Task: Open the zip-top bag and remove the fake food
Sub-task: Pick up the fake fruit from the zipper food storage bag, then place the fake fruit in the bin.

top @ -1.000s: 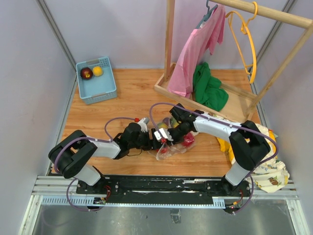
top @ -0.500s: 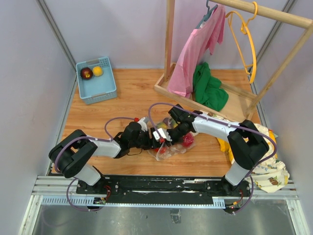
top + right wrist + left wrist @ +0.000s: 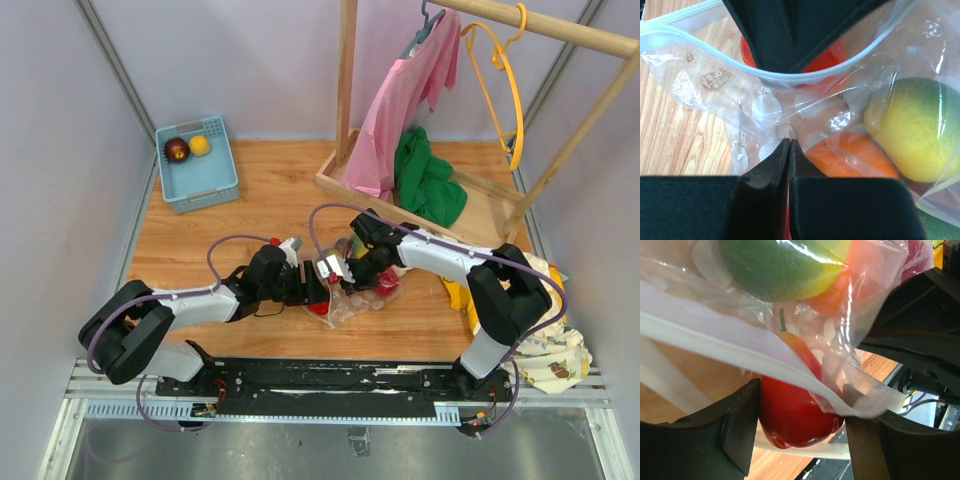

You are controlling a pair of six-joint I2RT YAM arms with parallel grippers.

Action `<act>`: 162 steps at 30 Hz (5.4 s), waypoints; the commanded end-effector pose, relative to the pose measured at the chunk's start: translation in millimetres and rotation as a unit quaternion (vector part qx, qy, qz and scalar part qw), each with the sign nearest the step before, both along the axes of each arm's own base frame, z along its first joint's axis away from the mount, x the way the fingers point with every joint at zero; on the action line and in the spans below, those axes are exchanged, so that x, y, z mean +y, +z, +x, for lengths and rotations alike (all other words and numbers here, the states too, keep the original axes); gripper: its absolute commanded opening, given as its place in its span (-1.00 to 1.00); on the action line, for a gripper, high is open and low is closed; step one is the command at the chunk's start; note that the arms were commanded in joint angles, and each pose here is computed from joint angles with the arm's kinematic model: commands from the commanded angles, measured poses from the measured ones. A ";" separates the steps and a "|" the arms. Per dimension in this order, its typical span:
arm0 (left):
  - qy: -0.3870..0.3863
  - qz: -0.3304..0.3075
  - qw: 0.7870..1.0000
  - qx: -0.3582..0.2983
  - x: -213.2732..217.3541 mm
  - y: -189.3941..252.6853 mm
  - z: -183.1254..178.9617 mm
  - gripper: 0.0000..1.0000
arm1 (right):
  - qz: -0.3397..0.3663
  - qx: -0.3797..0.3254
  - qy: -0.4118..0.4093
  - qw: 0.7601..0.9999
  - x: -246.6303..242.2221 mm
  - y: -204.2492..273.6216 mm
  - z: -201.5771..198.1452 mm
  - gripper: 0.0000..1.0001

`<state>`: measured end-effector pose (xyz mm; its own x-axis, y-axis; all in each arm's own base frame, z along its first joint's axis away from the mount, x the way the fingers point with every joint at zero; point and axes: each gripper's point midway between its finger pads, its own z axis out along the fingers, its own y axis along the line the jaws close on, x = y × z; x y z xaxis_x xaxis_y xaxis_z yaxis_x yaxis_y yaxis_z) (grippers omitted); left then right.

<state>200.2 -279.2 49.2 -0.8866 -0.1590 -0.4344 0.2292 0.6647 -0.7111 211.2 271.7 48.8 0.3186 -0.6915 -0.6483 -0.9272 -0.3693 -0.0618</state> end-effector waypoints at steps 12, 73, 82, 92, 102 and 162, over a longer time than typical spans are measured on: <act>-0.013 0.101 0.995 -0.014 34.6 24.7 -6.4 -0.77 | 0.015 0.016 -0.022 1.000 -8.9 16.8 3.8 -0.87; 0.182 0.286 0.927 -0.159 183.1 156.7 137.1 -0.99 | 0.104 0.103 0.003 0.989 0.6 109.1 -20.1 -0.40; 0.218 0.306 0.911 -0.171 218.1 162.3 164.3 -0.99 | 0.074 0.126 -0.032 0.989 -1.0 119.4 -14.3 -0.40; 0.260 0.300 0.901 -0.178 253.5 167.3 207.6 -0.99 | 0.018 0.150 -0.106 0.983 -3.4 116.9 2.3 -0.42; 0.336 0.318 0.869 -0.172 309.8 159.5 250.5 -0.99 | 0.010 0.155 -0.159 0.975 8.6 113.2 28.3 -0.43; 0.486 0.482 0.718 -0.124 458.5 45.3 396.0 -0.33 | -0.021 0.192 -0.173 0.966 20.8 88.3 46.5 -0.43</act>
